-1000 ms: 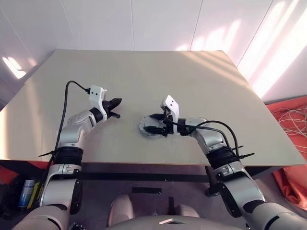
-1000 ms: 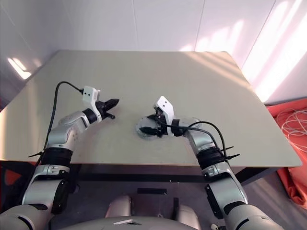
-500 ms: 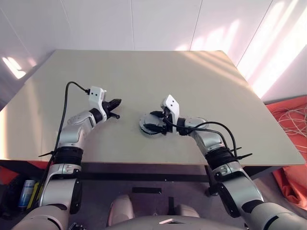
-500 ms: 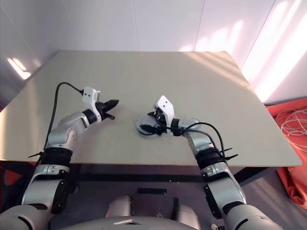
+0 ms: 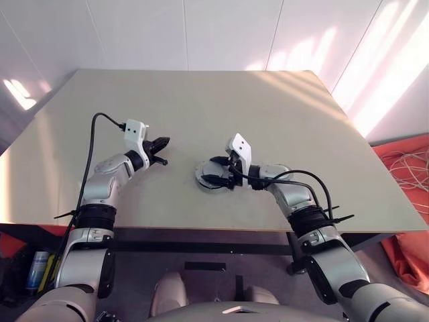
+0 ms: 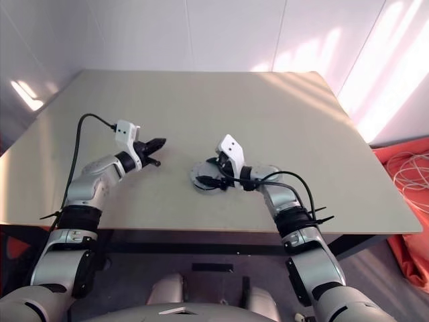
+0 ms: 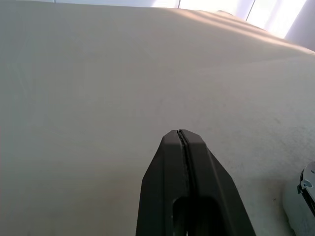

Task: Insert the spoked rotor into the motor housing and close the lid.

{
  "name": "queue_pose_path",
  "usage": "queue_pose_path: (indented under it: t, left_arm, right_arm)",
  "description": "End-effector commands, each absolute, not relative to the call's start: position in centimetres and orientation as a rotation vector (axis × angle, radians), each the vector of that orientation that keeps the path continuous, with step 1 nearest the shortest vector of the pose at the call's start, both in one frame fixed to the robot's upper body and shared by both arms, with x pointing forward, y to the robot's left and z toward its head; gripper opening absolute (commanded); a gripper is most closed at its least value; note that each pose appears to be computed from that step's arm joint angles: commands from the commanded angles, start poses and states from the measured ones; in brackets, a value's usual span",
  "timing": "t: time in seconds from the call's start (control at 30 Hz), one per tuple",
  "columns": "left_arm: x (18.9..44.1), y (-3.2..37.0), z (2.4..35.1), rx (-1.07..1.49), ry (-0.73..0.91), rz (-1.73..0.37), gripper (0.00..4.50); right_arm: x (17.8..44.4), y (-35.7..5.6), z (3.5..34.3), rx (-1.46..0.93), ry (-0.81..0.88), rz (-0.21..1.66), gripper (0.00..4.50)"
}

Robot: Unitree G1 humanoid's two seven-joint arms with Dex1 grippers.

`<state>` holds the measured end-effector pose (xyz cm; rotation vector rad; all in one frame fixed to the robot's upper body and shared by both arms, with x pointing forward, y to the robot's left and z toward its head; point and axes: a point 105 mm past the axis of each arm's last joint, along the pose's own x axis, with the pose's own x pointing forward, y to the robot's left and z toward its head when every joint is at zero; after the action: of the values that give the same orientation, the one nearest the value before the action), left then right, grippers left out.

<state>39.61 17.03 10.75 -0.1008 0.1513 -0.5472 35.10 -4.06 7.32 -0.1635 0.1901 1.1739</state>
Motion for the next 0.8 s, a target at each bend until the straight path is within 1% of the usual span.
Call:
queue_pose_path:
  t: [0.03,0.33,0.8]
  left_arm:
    - [39.9,17.2,12.5,-0.071,0.095,-0.55,0.0]
    - [39.9,17.2,12.4,-0.07,0.096,-0.548,0.0]
    - [39.9,17.2,12.4,-0.071,0.097,-0.547,0.0]
  right_arm:
    - [35.7,-3.9,8.3,-0.197,0.142,1.161,3.17]
    - [35.5,-4.4,6.9,-0.221,0.181,1.162,3.17]
    - [35.3,-4.6,6.7,-0.213,0.195,1.17,3.17]
